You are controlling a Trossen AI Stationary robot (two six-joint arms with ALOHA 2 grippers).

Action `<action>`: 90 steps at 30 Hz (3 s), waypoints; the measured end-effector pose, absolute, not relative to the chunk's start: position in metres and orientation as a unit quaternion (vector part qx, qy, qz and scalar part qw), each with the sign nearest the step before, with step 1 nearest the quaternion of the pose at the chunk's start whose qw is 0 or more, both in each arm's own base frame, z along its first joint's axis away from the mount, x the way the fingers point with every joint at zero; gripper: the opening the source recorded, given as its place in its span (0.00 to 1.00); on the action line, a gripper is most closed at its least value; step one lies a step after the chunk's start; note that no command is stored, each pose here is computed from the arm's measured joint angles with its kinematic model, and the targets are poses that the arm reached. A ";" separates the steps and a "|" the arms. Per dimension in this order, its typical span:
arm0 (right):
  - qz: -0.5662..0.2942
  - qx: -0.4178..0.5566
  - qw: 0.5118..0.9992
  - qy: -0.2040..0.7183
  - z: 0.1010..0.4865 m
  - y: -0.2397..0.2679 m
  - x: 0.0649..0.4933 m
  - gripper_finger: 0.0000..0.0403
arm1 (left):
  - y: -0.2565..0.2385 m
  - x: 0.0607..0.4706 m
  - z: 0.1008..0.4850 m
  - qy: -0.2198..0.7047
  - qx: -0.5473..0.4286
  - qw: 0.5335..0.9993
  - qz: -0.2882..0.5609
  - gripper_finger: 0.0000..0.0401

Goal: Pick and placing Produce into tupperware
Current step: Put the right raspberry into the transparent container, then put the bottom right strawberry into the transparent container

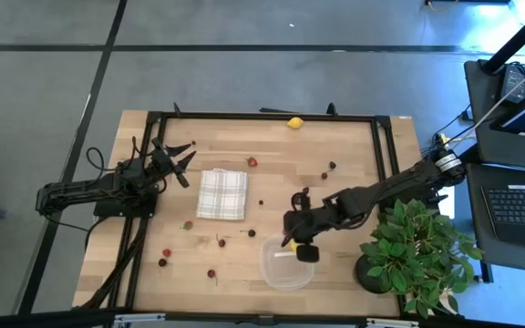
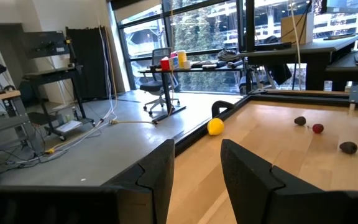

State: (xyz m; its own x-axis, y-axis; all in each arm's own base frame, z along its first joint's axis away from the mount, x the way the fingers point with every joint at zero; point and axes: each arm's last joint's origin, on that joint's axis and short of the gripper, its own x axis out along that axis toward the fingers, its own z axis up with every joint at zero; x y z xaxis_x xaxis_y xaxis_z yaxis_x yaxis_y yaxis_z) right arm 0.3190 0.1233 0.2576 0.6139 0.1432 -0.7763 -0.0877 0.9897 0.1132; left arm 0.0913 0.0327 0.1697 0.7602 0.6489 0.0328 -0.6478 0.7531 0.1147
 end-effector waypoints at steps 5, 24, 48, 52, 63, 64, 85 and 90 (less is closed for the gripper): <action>0.092 0.021 0.893 0.440 0.236 0.130 0.331 0.24 | 0.033 0.091 0.170 0.004 0.060 0.936 0.346 0.31; 0.100 0.045 0.831 0.546 0.156 0.148 0.348 0.24 | 0.033 0.091 0.170 0.004 0.060 0.936 0.346 0.31; 0.110 0.071 0.816 0.564 0.149 0.149 0.347 0.41 | 0.033 0.091 0.170 0.004 0.060 0.936 0.346 0.31; 0.110 0.068 0.813 0.567 0.152 0.149 0.346 0.43 | 0.033 0.091 0.170 0.004 0.059 0.936 0.346 0.31; 0.039 0.066 0.833 0.548 0.213 0.132 0.317 0.44 | 0.033 0.091 0.170 0.004 0.059 0.936 0.346 0.31; 0.002 0.072 0.829 0.554 0.219 0.127 0.310 0.44 | 0.033 0.091 0.170 0.004 0.059 0.936 0.346 0.31; -0.350 0.201 0.635 0.658 0.211 0.051 0.238 0.44 | 0.033 0.091 0.170 0.003 0.058 0.937 0.346 0.31; -0.336 0.227 0.623 0.669 0.179 0.049 0.229 0.44 | 0.033 0.091 0.170 0.004 0.058 0.936 0.346 0.31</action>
State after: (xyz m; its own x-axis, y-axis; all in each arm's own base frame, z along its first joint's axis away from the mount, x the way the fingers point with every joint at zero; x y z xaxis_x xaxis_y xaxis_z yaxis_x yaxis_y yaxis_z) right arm 0.2295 0.0485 0.1794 -0.1208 -0.1136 -0.9862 0.7225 0.6712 -0.1658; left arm 0.0913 0.0327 0.1697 0.7605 0.6485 0.0329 -0.6476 0.7539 0.1106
